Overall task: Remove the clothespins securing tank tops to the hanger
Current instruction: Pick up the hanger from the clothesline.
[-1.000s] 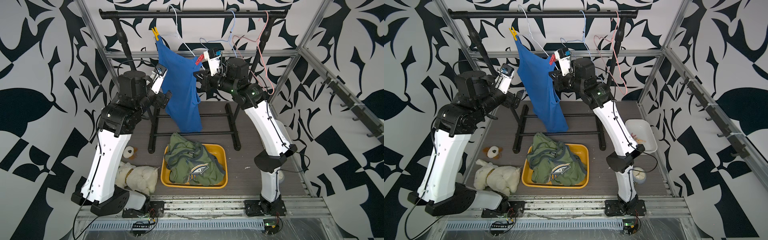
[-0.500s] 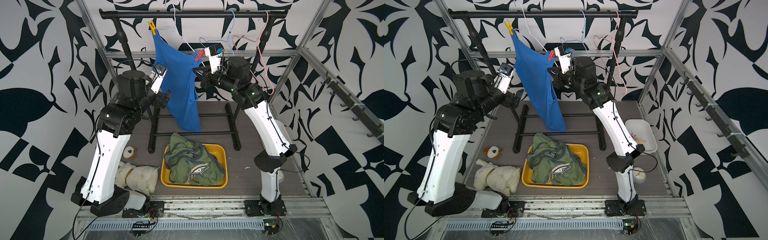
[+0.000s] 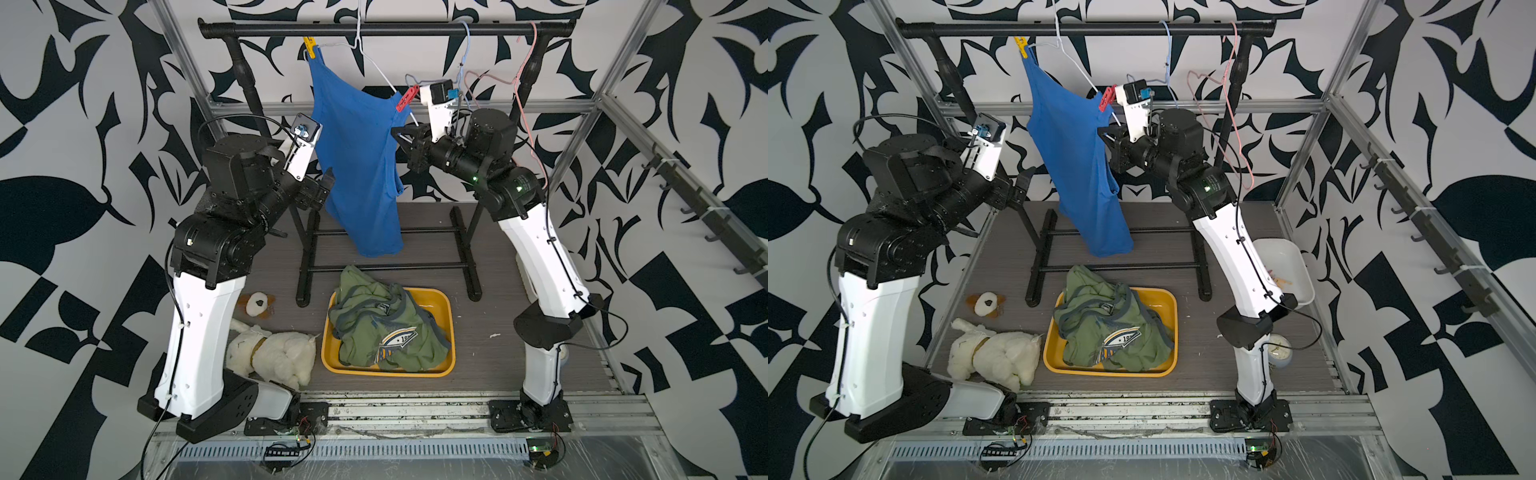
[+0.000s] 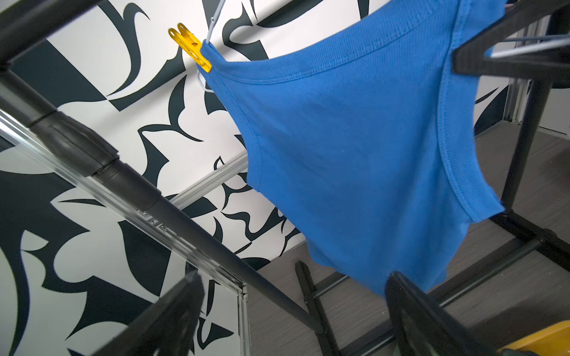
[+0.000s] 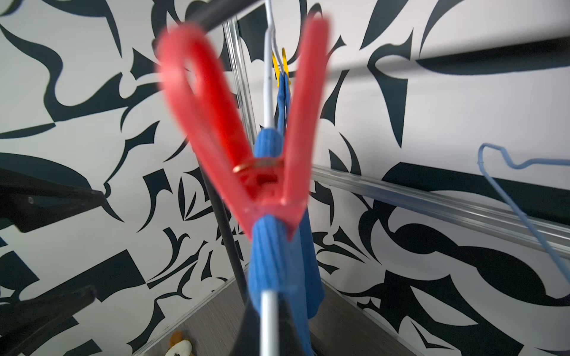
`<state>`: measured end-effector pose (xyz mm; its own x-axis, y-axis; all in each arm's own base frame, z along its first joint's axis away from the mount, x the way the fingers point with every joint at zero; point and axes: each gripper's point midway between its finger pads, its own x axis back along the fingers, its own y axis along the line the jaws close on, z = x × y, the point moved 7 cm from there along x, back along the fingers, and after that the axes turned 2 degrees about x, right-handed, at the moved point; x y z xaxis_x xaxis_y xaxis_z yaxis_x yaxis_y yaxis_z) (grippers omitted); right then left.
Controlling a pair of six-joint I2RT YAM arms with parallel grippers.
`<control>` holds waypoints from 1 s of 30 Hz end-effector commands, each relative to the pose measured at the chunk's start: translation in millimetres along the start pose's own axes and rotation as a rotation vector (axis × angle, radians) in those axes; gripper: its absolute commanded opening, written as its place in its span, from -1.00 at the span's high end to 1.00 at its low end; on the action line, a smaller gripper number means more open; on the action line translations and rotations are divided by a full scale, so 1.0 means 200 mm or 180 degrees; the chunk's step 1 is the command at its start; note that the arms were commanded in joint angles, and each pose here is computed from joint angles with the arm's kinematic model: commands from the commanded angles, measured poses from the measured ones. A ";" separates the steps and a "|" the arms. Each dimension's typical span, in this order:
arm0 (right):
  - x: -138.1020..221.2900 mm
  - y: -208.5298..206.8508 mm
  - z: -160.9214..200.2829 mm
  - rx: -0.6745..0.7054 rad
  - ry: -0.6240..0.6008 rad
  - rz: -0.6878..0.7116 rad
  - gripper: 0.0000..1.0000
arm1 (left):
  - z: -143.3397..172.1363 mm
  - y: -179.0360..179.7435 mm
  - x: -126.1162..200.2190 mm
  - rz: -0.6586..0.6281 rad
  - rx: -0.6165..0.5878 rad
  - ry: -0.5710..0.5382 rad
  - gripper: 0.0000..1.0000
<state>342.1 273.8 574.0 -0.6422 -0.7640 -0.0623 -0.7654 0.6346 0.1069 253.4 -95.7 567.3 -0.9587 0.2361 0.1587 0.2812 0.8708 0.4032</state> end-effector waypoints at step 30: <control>0.58 0.22 -0.32 0.0415 -0.0693 -0.0270 1.00 | -0.05 0.06 0.12 -0.0152 -0.0135 -0.0157 -0.97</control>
<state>274.1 231.5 572.7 -0.5972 -0.8021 -0.0039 -0.8000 0.5953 0.0749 235.3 -86.5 582.8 -0.9664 0.2331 0.1081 0.2567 0.8602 0.4405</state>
